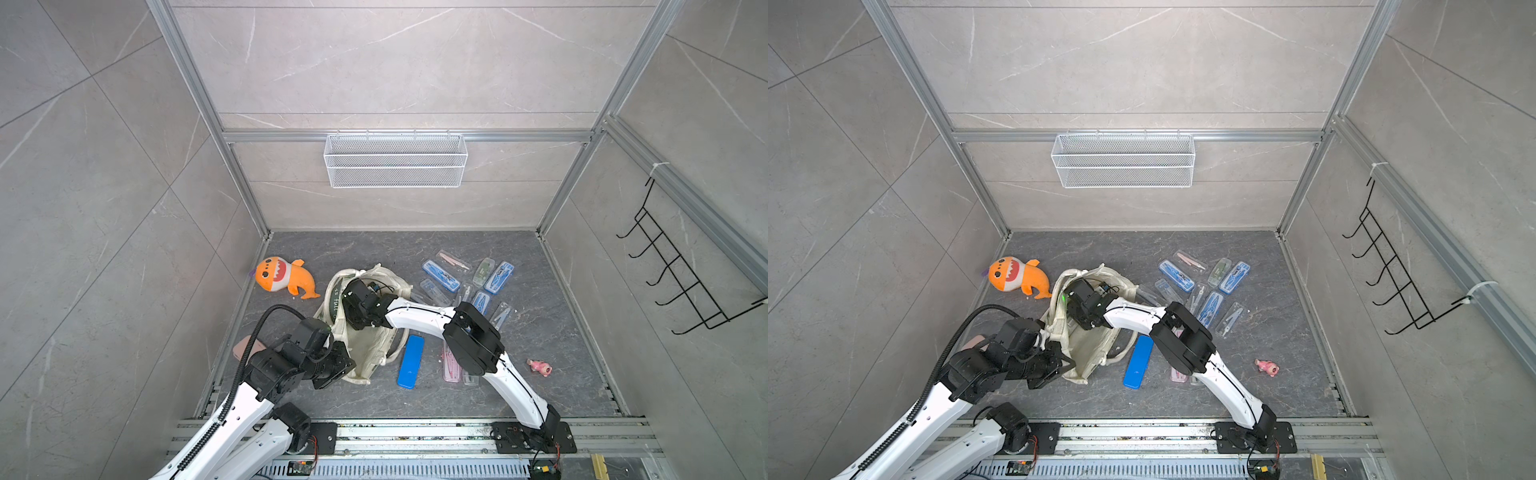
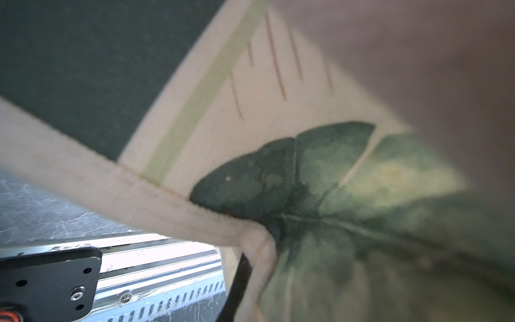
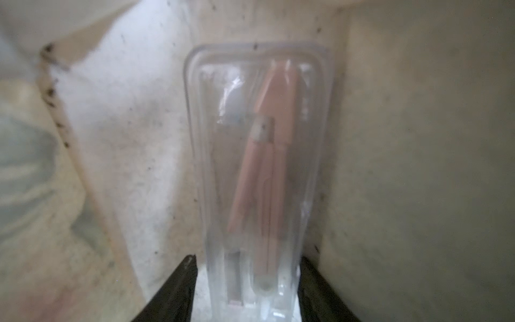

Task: Take out the compass set from the canvas bag
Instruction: Pick up the compass set from the canvas bag.

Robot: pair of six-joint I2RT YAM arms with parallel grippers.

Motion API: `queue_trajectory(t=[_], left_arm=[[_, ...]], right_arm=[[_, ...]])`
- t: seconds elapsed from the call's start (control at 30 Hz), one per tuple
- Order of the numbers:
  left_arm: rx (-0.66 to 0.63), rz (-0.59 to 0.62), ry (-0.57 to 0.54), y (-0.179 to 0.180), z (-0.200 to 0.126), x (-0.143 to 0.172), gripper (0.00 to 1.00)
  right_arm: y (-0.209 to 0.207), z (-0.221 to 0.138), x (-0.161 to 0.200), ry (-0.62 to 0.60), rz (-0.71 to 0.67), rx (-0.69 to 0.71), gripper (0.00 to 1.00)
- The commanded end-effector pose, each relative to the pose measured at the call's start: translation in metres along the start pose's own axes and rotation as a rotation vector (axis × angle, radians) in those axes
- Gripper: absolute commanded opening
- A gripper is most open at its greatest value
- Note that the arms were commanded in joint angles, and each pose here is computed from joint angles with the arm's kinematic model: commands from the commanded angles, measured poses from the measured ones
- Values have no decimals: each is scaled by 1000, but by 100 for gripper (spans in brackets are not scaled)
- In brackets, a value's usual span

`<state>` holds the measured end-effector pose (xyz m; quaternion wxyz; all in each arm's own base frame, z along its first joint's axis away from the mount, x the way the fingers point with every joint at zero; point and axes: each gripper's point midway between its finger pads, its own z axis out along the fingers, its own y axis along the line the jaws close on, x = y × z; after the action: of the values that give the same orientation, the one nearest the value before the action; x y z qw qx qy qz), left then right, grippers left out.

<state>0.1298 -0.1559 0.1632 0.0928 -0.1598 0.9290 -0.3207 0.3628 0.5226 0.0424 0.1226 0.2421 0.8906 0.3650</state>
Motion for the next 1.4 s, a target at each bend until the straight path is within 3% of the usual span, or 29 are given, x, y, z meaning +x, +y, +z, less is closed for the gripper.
queue_trajectory(t=[0.0, 0.2, 0.4, 0.93, 1.13, 1.37], left_arm=[[55, 59, 128, -8, -11, 27, 0], [32, 57, 141, -2, -11, 30, 0], [-1, 41, 126, -1, -6, 23, 0], [-42, -30, -40, 0, -11, -6, 0], [-57, -75, -119, 5, -16, -17, 0], [-84, -97, -129, 13, -14, -18, 0]], right_arm=[[-1, 12, -36, -53, 41, -31, 58], [26, 11, -48, -26, 21, -164, 45], [51, 0, -39, 35, -54, -241, 35], [68, -54, -6, 61, -178, -283, 29], [57, -80, 5, 50, -200, -283, 27], [39, -122, 1, 3, -215, -292, 27]])
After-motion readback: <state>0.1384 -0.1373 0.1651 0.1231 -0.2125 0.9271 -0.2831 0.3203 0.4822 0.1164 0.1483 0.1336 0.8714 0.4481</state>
